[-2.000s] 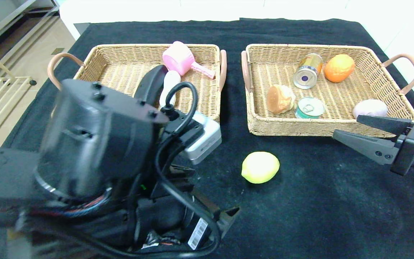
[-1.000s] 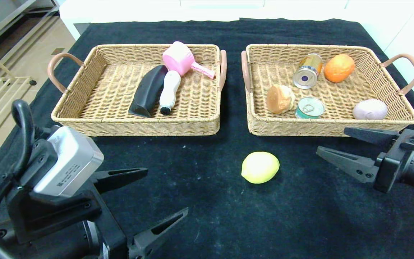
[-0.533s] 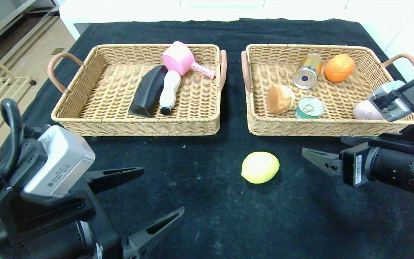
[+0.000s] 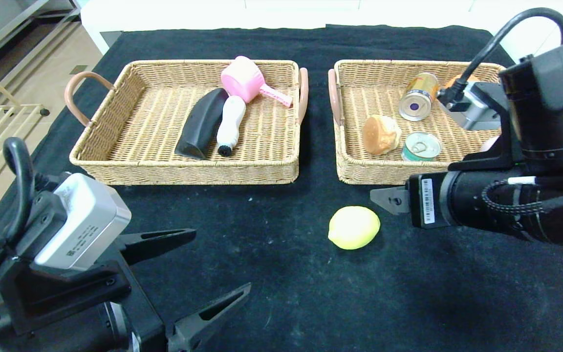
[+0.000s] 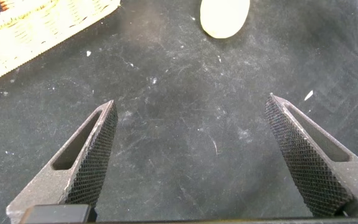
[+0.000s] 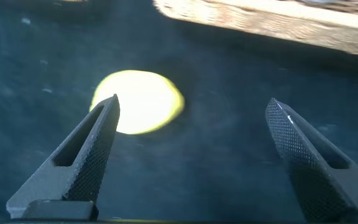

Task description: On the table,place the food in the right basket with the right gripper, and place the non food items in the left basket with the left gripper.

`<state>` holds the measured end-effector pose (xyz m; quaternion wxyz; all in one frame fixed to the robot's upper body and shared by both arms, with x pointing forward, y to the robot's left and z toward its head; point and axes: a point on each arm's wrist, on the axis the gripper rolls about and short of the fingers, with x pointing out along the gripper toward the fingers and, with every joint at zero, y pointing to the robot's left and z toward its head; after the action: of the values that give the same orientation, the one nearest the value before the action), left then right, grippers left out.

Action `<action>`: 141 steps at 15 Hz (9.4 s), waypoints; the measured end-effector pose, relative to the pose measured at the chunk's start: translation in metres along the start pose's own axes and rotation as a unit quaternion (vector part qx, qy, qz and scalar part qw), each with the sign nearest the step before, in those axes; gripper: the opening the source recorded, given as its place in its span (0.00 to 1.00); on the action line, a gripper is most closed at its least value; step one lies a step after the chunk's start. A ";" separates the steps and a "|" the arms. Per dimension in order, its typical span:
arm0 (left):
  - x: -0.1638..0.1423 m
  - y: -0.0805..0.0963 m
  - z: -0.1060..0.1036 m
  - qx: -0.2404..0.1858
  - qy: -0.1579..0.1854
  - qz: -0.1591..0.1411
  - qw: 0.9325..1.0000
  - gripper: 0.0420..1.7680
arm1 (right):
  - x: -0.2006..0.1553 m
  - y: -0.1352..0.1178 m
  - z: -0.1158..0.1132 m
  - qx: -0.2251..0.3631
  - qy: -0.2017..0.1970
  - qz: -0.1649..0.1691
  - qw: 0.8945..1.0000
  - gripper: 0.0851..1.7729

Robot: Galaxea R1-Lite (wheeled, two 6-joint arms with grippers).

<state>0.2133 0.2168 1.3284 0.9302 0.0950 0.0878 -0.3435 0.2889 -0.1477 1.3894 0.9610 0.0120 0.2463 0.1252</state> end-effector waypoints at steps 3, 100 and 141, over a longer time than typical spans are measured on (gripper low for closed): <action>-0.002 0.000 0.001 0.001 -0.003 0.000 1.000 0.97 | 0.008 0.028 -0.002 -0.001 0.000 -0.002 1.000 0.96; -0.008 0.000 0.001 0.012 -0.013 -0.011 1.000 0.97 | 0.083 -0.085 0.073 -0.034 -0.123 -0.174 0.976 0.89; -0.240 -0.034 -0.025 -0.053 -0.024 0.301 0.952 0.97 | -0.231 -0.138 -0.184 0.001 -0.141 -0.177 0.974 0.96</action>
<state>0.0088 0.3466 1.3546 0.9959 0.0599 0.0512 -0.0445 0.0374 -0.3452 1.3247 0.9930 -0.0138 0.1062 -0.0503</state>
